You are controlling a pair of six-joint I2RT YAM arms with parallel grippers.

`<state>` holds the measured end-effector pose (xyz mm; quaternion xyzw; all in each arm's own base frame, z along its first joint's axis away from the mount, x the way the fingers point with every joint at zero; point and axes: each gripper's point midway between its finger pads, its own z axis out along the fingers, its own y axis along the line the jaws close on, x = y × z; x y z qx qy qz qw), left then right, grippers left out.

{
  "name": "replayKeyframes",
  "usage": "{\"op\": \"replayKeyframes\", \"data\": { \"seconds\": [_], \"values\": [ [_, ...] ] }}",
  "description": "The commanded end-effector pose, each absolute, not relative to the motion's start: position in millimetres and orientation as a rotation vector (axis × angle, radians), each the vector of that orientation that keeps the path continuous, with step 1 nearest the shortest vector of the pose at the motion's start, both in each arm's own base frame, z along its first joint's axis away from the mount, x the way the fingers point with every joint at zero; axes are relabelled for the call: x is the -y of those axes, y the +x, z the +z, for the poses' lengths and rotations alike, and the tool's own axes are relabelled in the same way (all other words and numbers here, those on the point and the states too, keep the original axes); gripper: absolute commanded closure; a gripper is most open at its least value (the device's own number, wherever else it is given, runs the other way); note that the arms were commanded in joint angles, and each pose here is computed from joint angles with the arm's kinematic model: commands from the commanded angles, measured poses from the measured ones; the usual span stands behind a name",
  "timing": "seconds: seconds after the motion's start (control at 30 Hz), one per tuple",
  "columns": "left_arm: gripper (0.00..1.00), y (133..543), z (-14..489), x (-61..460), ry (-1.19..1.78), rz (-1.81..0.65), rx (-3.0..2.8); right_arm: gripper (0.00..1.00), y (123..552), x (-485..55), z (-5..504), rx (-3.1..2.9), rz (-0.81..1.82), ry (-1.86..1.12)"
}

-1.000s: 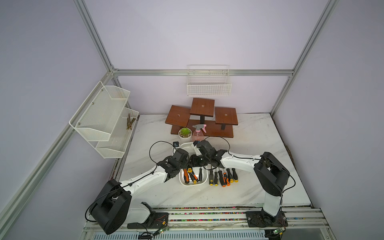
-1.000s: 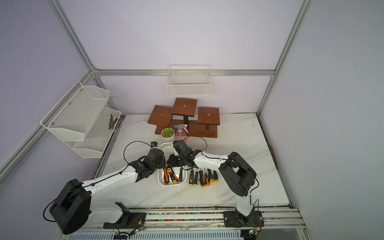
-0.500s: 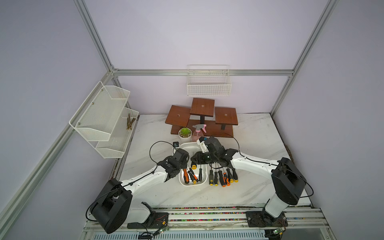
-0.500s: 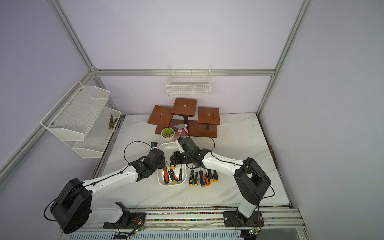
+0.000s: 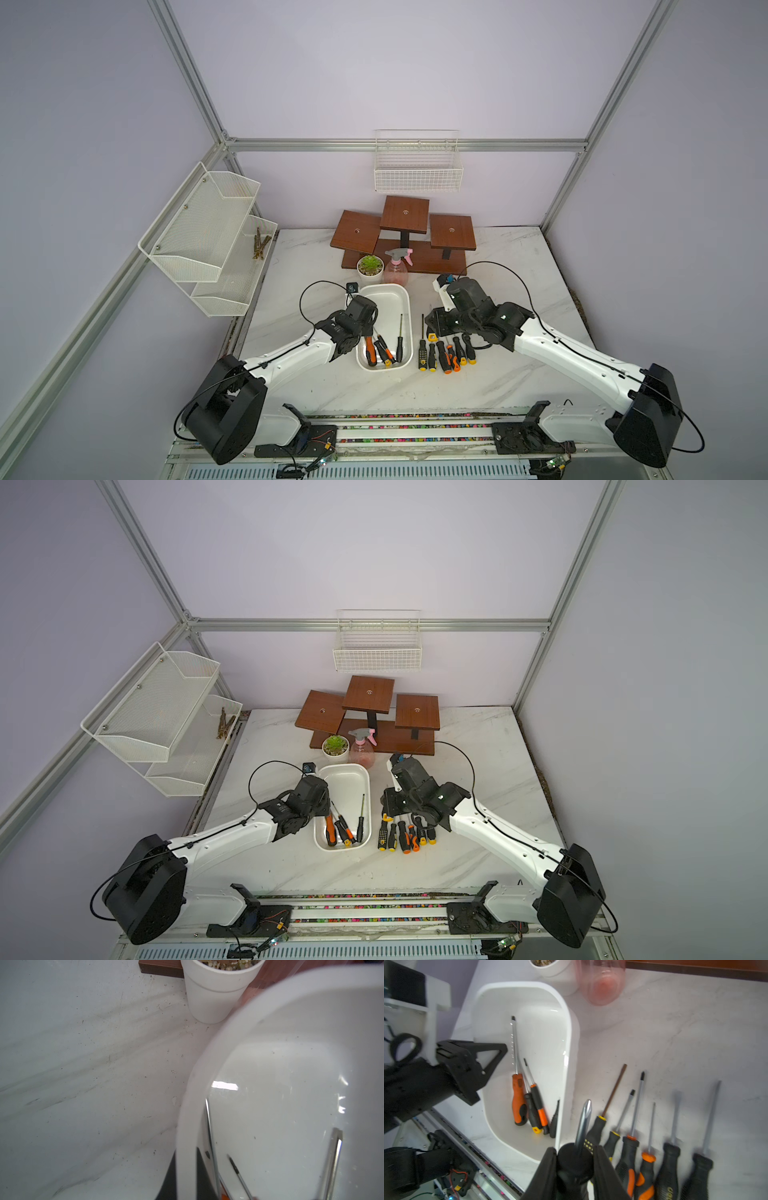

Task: Take out the screwdriver from the storage box
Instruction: Pick up the screwdriver from the storage box, then place the screwdriver at the center of the board.

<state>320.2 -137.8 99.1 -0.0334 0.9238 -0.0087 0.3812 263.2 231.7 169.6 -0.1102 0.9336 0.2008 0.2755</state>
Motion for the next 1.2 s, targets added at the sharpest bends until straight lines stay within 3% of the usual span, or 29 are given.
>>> {"op": "replayKeyframes", "data": {
  "seconds": [0.0,0.37,1.17],
  "values": [
    [1.00,336,119,140,-0.066,-0.022,-2.300,1.00,260,-190,156,-2.560,0.339,-0.263],
    [1.00,339,112,146,-0.056,-0.066,-2.308,1.00,270,-130,123,-2.641,0.114,-0.149],
    [1.00,342,115,146,-0.057,-0.127,-2.286,1.00,293,-98,85,-2.804,-0.012,-0.092]
  ]
}}
